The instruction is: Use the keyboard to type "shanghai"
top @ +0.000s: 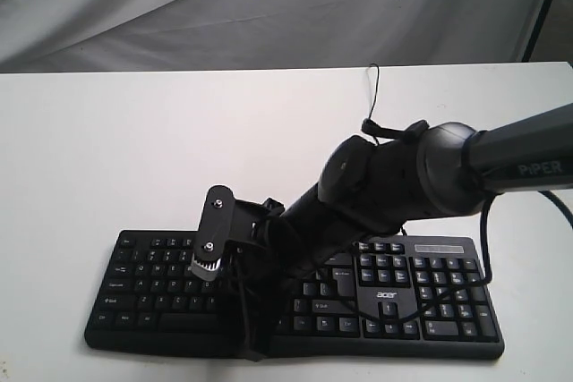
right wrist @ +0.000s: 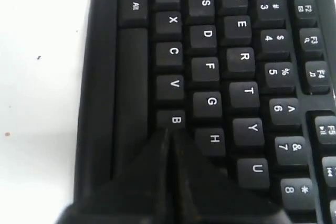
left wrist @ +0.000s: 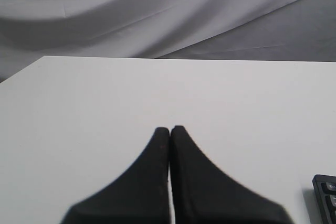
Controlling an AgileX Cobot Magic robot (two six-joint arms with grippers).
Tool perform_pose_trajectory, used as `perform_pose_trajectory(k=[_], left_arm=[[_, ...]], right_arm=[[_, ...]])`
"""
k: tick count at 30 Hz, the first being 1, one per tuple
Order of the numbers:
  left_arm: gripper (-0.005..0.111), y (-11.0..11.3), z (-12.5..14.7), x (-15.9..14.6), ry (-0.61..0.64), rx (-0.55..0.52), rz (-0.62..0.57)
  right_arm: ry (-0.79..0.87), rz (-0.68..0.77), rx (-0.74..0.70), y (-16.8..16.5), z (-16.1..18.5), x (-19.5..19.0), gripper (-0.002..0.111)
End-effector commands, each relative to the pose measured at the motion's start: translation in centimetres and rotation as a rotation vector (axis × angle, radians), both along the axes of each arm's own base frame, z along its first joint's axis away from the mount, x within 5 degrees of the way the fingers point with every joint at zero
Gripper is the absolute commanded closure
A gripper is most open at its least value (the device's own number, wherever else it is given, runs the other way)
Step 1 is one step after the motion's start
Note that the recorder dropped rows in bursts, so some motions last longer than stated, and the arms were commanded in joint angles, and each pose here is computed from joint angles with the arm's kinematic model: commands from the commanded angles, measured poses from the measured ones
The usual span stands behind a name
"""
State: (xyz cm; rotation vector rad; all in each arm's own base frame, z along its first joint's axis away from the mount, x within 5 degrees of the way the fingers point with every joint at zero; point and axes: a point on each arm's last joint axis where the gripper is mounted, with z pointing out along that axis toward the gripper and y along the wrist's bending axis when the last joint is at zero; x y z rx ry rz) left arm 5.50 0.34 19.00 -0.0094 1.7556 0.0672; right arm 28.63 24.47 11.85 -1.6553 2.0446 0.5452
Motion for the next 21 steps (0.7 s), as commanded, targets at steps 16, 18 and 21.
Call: perform_pose_trajectory(k=[16,18,21], left_arm=[[0.106,0.0,-0.1,0.0,-0.006,-0.002,-0.004],[0.106,0.0,-0.1,0.0,-0.006,-0.002,-0.004],[0.106,0.0,-0.1,0.0,-0.006,-0.002,-0.004]], right_arm=[[-0.009,0.004,0.042,0.2,1.4,-0.2,0.108],[-0.018,0.000,0.051,0.4,1.4,-0.2,0.108],[-0.042,-0.011,0.065,1.1,1.8,0.0,0.108]])
